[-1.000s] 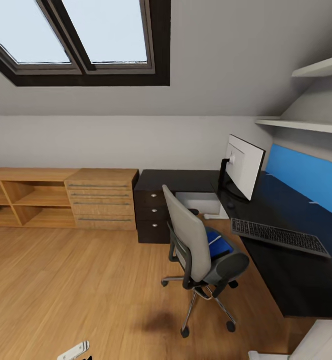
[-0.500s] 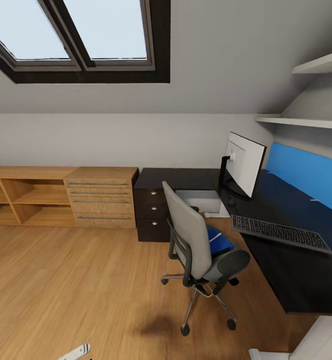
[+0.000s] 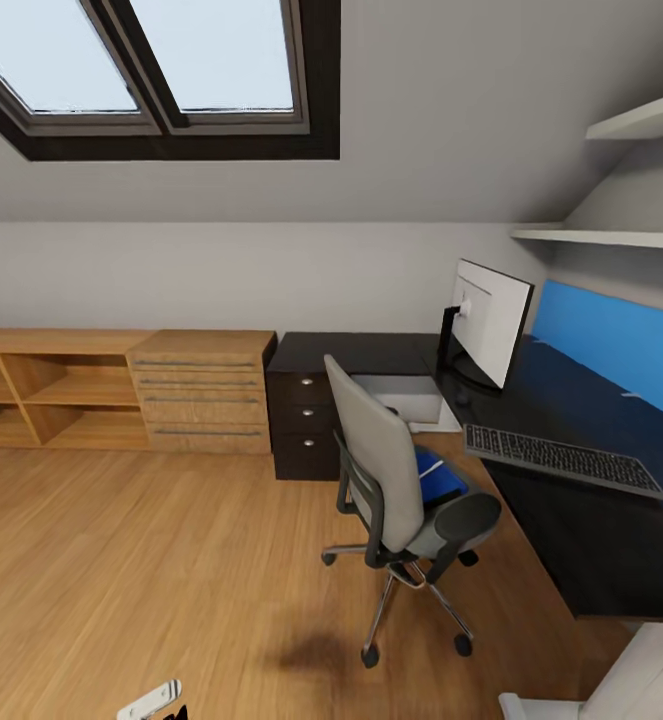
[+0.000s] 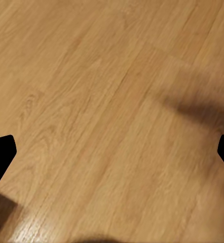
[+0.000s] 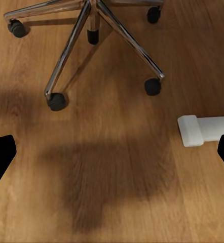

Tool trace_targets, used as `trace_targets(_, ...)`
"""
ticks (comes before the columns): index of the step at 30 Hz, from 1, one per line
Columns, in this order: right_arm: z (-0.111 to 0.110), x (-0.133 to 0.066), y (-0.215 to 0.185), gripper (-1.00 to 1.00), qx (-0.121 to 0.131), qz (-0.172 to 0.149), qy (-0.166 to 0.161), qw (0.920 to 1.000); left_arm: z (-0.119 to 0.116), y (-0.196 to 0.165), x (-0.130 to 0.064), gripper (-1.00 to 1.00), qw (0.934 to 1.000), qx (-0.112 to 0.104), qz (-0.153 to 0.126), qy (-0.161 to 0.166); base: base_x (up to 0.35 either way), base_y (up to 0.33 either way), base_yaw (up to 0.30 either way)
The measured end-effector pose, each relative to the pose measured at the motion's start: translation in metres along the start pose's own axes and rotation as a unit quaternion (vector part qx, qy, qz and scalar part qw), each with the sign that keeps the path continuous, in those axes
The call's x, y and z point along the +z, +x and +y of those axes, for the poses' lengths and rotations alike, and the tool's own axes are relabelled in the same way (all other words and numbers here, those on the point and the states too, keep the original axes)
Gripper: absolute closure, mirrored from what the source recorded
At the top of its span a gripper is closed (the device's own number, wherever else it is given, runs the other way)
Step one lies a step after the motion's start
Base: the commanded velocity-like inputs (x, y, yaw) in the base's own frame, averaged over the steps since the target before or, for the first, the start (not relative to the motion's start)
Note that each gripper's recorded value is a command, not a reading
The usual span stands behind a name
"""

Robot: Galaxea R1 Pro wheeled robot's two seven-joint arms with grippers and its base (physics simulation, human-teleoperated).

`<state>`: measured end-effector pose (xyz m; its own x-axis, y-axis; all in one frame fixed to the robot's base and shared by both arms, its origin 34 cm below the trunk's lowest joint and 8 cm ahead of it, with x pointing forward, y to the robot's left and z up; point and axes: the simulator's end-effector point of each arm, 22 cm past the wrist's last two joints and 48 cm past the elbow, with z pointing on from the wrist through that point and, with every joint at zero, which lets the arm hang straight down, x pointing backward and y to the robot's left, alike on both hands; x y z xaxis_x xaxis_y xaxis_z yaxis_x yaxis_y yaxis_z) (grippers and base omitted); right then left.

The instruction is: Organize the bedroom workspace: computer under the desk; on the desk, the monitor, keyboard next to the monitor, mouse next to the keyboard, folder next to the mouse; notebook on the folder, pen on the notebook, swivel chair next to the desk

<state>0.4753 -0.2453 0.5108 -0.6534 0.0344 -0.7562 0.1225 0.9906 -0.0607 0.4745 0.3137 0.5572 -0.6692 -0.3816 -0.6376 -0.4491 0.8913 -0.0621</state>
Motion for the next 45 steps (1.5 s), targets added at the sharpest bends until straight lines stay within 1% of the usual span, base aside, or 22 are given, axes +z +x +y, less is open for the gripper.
trace_targets(12, 0.001, 0.013, 0.017, -1.00, 0.000, 0.000, 0.000, 1.0000, 0.002, 0.015, 0.016, -1.00, 1.0000, 0.000, 0.000, 0.000, -0.004, 0.000, 0.000)
trace_targets(19, 0.002, 0.021, 0.028, -1.00, 0.000, 0.000, 0.000, 1.0000, 0.003, 0.024, 0.025, -1.00, 1.0000, 0.000, 0.000, 0.000, -0.174, 0.000, 0.000)
trace_targets(27, 0.002, 0.029, 0.040, -1.00, 0.000, -0.001, 0.000, 1.0000, 0.005, 0.035, 0.036, -1.00, 1.0000, 0.000, -0.001, 0.000, -0.016, 0.000, -0.004)
trace_targets(34, 0.002, 0.037, 0.051, -1.00, 0.000, -0.003, 0.000, 1.0000, 0.007, 0.045, 0.045, -1.00, 1.0000, 0.000, -0.001, 0.000, -0.001, 0.000, -0.163)
trace_targets(41, 0.002, 0.044, 0.062, -1.00, 0.000, -0.003, 0.001, 1.0000, 0.001, 0.059, 0.053, -1.00, 0.9999, 0.008, 0.002, 0.007, 0.000, 0.000, -0.033)
trace_targets(45, 0.000, 0.049, 0.069, -1.00, 0.000, -0.003, 0.003, 1.0000, 0.002, 0.066, 0.059, -1.00, 0.9999, 0.009, 0.003, 0.007, 0.000, 0.000, -0.001)
